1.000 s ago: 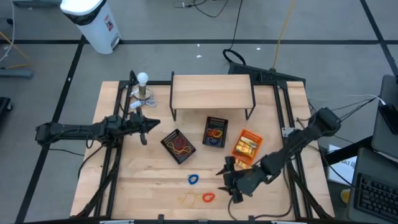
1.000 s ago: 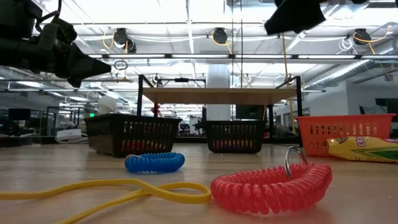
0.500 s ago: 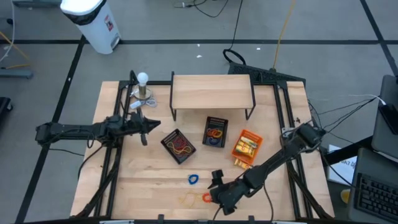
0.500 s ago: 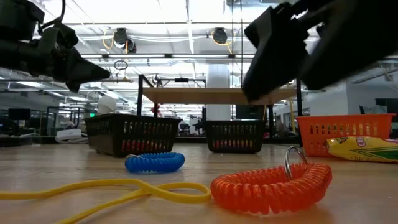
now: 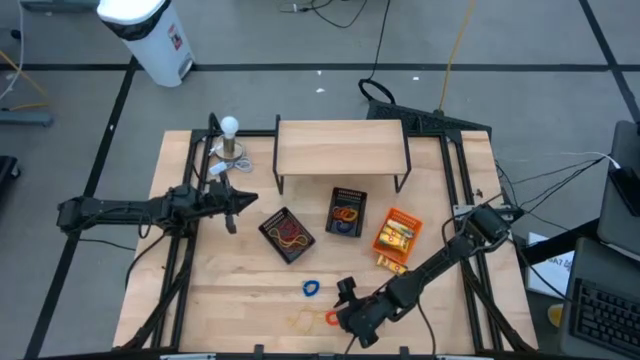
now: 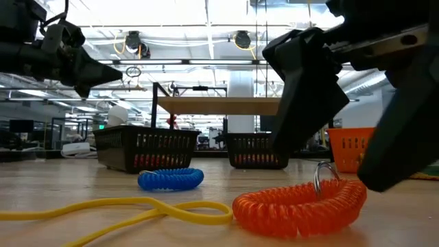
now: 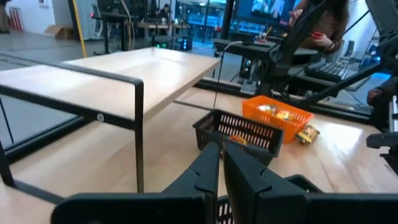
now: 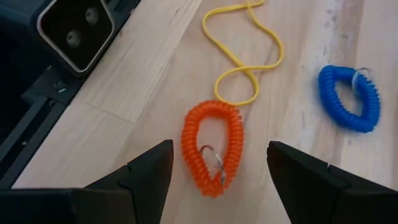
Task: Pick & Place Office Desk Supplies
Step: Put the orange spring keychain into the right black bin
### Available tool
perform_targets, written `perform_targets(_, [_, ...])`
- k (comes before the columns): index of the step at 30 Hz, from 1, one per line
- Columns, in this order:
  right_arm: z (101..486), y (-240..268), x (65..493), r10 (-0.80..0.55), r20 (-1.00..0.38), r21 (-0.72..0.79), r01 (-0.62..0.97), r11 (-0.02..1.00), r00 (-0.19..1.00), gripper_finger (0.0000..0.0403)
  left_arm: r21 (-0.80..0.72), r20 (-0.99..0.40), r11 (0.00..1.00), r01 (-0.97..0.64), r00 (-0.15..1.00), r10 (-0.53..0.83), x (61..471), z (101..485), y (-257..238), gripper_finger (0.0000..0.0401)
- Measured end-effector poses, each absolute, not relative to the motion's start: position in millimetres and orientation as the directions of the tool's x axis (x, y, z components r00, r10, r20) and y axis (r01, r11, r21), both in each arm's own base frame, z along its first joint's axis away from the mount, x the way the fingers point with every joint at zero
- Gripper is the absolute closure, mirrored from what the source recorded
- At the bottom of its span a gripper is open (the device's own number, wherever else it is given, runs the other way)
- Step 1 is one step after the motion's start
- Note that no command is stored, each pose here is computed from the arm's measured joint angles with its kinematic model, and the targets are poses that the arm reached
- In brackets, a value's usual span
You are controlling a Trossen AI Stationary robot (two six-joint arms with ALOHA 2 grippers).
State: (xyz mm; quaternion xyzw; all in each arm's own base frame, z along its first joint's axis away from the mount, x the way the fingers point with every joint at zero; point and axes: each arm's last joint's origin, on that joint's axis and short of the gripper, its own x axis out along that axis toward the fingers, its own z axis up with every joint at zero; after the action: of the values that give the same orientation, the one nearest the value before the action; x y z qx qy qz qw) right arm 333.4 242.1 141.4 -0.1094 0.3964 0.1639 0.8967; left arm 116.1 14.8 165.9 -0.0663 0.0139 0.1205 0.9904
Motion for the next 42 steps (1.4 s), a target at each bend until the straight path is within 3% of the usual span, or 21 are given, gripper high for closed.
perform_targets(10, [132.5, 235.6, 340.0, 0.218, -0.761, -0.039, -0.378, 0.925, 0.611, 0.0198, -0.161, -0.075, 0.963, -0.216, 0.976, 0.206, 116.2, 162.9, 13.9, 0.0375])
perform_targets(22, [119.4, 229.4, 349.7, 0.248, -0.764, 0.004, -0.379, 0.925, 0.596, 0.021, -0.18, -0.056, 0.965, -0.193, 0.981, 0.186, 116.4, 164.7, 13.4, 0.0375])
perform_targets(26, [118.9, 229.5, 349.6, 0.251, -0.764, 0.015, -0.373, 0.928, 0.594, 0.0251, -0.18, -0.056, 0.964, -0.194, 0.981, 0.186, 116.4, 164.7, 13.4, 0.0375])
perform_targets(32, [118.4, 229.5, 349.4, 0.25, -0.766, 0.015, -0.372, 0.928, 0.593, 0.0364, -0.181, -0.059, 0.964, -0.195, 0.981, 0.187, 116.4, 164.4, 13.4, 0.0375])
perform_targets(42, [144.1, 226.3, 345.1, 0.253, -0.741, 0.012, -0.363, 0.932, 0.623, 0.0365, -0.19, -0.058, 0.96, -0.208, 0.978, 0.2, 116.3, 164.5, 13.8, 0.0375])
